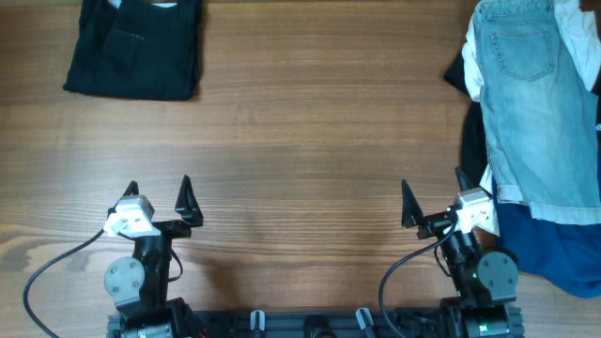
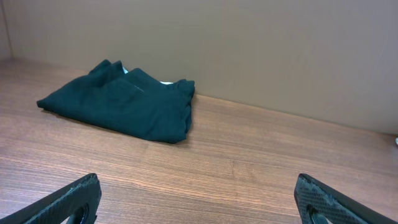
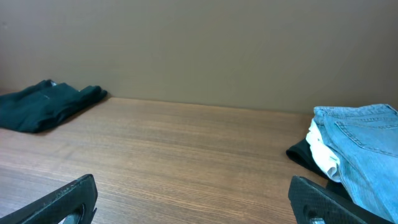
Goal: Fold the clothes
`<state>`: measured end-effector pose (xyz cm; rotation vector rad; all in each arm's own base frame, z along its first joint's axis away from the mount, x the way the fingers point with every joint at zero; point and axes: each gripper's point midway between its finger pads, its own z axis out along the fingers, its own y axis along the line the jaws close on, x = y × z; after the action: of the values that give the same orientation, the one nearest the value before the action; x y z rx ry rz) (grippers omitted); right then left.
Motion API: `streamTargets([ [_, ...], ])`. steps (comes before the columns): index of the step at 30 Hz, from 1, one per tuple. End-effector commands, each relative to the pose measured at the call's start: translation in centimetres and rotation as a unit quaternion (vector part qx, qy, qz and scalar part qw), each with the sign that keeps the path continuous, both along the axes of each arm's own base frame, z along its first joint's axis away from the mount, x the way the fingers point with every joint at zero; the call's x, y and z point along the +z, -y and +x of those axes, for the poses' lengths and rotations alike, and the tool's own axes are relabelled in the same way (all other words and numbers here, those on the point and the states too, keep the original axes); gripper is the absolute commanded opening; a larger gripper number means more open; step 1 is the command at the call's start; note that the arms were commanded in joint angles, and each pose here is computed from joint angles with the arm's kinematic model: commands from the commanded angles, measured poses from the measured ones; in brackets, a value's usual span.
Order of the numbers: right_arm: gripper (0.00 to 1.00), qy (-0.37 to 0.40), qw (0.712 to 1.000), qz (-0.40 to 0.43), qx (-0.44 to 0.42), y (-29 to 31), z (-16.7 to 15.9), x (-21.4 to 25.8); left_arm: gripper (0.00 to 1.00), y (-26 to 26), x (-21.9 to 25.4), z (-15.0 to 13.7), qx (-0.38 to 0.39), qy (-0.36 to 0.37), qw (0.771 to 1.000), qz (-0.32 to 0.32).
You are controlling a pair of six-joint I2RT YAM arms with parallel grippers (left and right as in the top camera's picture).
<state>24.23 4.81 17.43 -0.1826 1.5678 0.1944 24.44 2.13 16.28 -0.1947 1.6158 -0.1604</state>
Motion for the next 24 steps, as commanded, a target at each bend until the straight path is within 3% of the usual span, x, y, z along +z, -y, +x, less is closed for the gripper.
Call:
streamTargets([
  [1,1.00,0.005,1.000,0.010,-0.008,0.3,0.0,0.3,1.00,-0.1,-0.1,0.0,0.002,0.000,1.000,-0.003],
  [21,1.00,0.011,1.000,-0.008,-0.008,0.3,0.0,0.4,1.00,1.1,0.1,0.0,-0.033,0.004,0.999,-0.016],
  [24,1.00,0.020,1.000,-0.019,-0.008,0.3,0.0,0.8,1.00,1.3,0.2,-0.1,-0.036,0.004,0.998,-0.059],
])
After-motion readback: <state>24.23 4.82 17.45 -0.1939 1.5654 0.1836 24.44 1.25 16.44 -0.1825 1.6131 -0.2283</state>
